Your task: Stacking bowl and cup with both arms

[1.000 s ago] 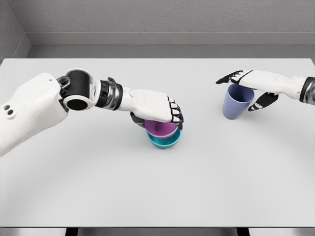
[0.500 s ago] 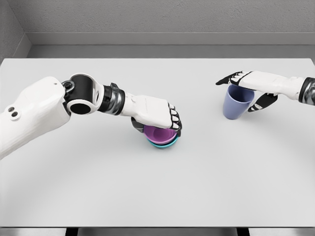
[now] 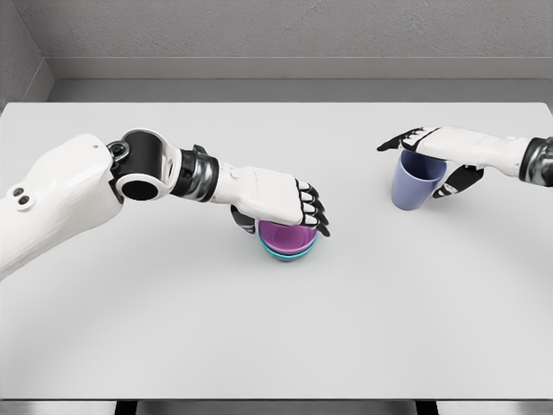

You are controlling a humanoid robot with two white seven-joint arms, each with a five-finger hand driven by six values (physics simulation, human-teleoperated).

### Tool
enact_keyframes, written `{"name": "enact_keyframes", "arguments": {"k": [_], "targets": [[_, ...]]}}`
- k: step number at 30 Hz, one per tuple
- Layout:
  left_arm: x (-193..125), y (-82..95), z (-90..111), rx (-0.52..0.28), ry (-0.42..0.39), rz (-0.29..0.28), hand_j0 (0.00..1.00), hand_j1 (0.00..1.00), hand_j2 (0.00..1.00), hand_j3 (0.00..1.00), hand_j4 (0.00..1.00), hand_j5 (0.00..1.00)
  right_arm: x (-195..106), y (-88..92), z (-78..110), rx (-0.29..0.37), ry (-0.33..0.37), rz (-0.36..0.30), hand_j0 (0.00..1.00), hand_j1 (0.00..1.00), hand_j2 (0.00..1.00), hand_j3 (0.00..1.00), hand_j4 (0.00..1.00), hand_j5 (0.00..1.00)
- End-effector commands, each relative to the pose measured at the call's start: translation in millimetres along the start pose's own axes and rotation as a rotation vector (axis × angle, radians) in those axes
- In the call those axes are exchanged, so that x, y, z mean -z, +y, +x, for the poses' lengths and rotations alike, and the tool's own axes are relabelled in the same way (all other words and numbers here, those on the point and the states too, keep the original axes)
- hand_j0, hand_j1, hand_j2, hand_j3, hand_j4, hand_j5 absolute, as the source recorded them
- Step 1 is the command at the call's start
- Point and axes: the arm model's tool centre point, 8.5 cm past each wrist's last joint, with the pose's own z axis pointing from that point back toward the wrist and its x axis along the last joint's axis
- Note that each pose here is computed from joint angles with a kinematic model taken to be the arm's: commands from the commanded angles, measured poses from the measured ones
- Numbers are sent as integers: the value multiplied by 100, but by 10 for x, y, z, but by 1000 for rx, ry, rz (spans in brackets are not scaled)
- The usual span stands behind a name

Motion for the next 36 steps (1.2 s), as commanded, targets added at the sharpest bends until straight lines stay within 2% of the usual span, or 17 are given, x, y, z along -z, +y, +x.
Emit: {"name": "enact_keyframes", "arguments": {"k": [1,6,8,9,11,12,13,15,18,21,22,31,36], "targets": [[-23,18,-5,-5,1,9,100,100,100,100,100,100,13,-4,7,7,-4,-6,100,100,100,100,100,100],[-194,215,-78,3,13,42,100,100,100,100,100,100,9,3,-5,10,0,-5,100,100,100,100,100,100],[-567,270,-239,-27,69,69,100,100,100,100,100,100,3,13,-21,14,4,-4,100,100,100,100,100,100],[-855,236,-339,-65,117,94,100,100,100,100,100,100,5,11,-17,13,3,-4,100,100,100,100,100,100],[-1571,62,-496,-139,245,123,100,100,100,100,100,100,2,15,-25,15,5,-3,100,100,100,100,100,100],[-1733,1,-527,-165,276,132,100,100,100,100,100,100,-1,13,-33,16,7,-4,100,100,100,100,100,100],[-1957,-263,-604,-234,343,133,100,100,100,100,100,100,-10,27,-57,22,14,-2,100,100,100,100,100,100],[-2186,-695,-661,-356,427,178,100,100,100,100,100,100,-12,14,-60,21,15,-4,100,100,100,100,100,100],[-2121,-854,-579,-388,412,169,100,100,100,100,100,100,7,26,-62,27,14,-4,100,100,100,100,100,100],[-2112,-891,-576,-391,414,156,100,100,100,100,100,100,7,26,-62,27,14,-4,100,100,100,100,100,100],[-2093,-953,-561,-404,412,151,100,100,100,100,100,100,7,26,-62,27,14,-4,100,100,100,100,100,100],[-2095,-954,-555,-402,412,147,100,100,100,100,100,100,52,81,-55,35,9,8,100,100,100,100,100,100],[-2094,-966,-550,-406,408,125,100,100,100,100,100,100,50,77,-59,34,11,8,98,98,98,98,98,98]]}}
